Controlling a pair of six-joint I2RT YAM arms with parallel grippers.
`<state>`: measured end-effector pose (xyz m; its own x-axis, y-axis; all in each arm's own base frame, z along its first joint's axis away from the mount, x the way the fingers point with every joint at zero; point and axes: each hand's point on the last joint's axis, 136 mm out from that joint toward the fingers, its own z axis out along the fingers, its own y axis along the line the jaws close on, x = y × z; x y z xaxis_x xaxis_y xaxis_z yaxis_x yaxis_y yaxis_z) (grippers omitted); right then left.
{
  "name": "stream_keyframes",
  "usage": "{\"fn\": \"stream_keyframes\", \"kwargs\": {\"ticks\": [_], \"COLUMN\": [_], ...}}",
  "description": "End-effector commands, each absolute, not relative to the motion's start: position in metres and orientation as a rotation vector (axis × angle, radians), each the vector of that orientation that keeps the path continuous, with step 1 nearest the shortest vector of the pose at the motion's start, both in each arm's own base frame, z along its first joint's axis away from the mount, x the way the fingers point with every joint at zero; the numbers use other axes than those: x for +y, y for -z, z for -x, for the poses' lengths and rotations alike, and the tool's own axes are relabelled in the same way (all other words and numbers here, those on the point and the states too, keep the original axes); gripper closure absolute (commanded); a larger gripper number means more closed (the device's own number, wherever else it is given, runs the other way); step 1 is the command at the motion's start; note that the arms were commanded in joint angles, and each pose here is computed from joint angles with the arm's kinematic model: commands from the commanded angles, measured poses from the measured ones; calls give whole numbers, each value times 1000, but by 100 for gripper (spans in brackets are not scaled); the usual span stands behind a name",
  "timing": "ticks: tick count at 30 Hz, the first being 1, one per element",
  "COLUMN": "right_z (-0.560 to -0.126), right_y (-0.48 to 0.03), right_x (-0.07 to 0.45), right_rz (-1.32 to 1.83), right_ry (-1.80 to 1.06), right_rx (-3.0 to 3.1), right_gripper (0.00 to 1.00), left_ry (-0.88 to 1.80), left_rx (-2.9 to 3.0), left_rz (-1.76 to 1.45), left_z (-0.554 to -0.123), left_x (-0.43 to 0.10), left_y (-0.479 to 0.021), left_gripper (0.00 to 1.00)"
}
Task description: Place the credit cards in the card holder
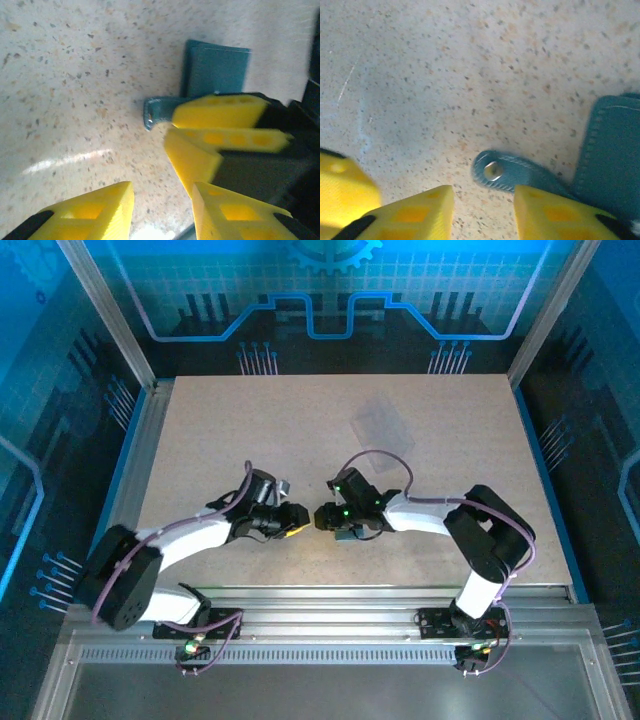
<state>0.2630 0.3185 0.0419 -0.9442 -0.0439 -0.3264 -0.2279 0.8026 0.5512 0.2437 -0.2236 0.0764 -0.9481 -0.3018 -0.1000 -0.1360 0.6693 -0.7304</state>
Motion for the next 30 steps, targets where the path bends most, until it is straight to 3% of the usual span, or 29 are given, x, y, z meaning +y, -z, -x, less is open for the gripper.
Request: {"fn": "stream_keyframes", "kwargs": {"ticks": [1,7,13,21,25,30], "right_z": [-266,-259,-255,-253,-249,-245], "right_y": [-57,-112,-145,-126,-105,-85], "right_x": [323,332,298,210,189,183], "right_rz": [272,420,393,102,25,-22], "right_ry": [-885,-960,-876,-824,-819,-891], "right_rx": [2681,2611,2566,2564,2599,2623], "right_gripper": [56,47,44,47,40,39], "left_ry": [1046,1015,1005,996,968,941], "left_rx": [2665,2623,2601,2636,2688,2757], "left_rz": [432,400,336,88,1,-48], "left_z": [-228,-208,-202,-217,-236,-267], "left_x": [-200,-183,-185,-246,-285,-322], "left_y": [-79,-98,-112,-138,-133,-115], "left_gripper": [59,56,55,57,60,64]}}
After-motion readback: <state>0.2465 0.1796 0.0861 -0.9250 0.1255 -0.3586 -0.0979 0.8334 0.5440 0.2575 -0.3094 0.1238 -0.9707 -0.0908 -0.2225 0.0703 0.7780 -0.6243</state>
